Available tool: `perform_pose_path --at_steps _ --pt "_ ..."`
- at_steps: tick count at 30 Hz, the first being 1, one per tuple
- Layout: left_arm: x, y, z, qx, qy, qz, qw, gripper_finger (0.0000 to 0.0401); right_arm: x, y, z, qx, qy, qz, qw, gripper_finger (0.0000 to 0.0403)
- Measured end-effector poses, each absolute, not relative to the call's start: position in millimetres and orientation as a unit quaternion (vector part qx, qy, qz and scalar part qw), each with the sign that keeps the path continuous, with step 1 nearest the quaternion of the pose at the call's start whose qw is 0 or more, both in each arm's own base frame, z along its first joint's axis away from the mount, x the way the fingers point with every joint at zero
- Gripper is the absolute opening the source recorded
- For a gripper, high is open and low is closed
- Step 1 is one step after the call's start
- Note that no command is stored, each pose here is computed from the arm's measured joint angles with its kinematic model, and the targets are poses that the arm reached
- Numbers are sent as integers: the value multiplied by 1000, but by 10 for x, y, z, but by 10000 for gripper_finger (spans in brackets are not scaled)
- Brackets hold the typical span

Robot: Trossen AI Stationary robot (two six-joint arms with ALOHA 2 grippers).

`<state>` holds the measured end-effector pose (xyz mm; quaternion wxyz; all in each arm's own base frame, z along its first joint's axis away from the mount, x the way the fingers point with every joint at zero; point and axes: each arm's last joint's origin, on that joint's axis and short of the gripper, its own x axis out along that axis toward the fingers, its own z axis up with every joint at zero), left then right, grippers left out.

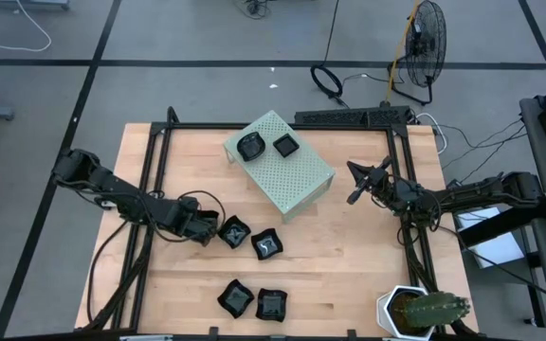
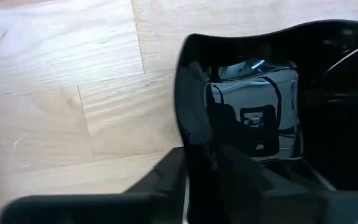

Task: Pick & Place Mini shaped plates
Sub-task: Put the distorted square plate on the shelf

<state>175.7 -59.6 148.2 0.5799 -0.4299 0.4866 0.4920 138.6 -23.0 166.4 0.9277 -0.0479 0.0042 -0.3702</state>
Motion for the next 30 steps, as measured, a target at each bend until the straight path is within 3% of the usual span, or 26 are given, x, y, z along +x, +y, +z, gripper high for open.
perform_pose_path --at_steps 5,11,21,30 --pt "1759 -595 1552 -432 483 480 591 10 1386 -230 1665 -48 4 -370 928 4" --pt "1782 -572 1947 -426 440 465 639 6 1386 -230 1664 -48 4 -370 928 4" --pt "1993 -547 2842 -374 262 399 795 5 1386 -230 1664 -48 4 -370 928 4" --pt "2571 -488 3365 -346 65 224 909 5 1386 -230 1664 -48 4 -370 928 4"
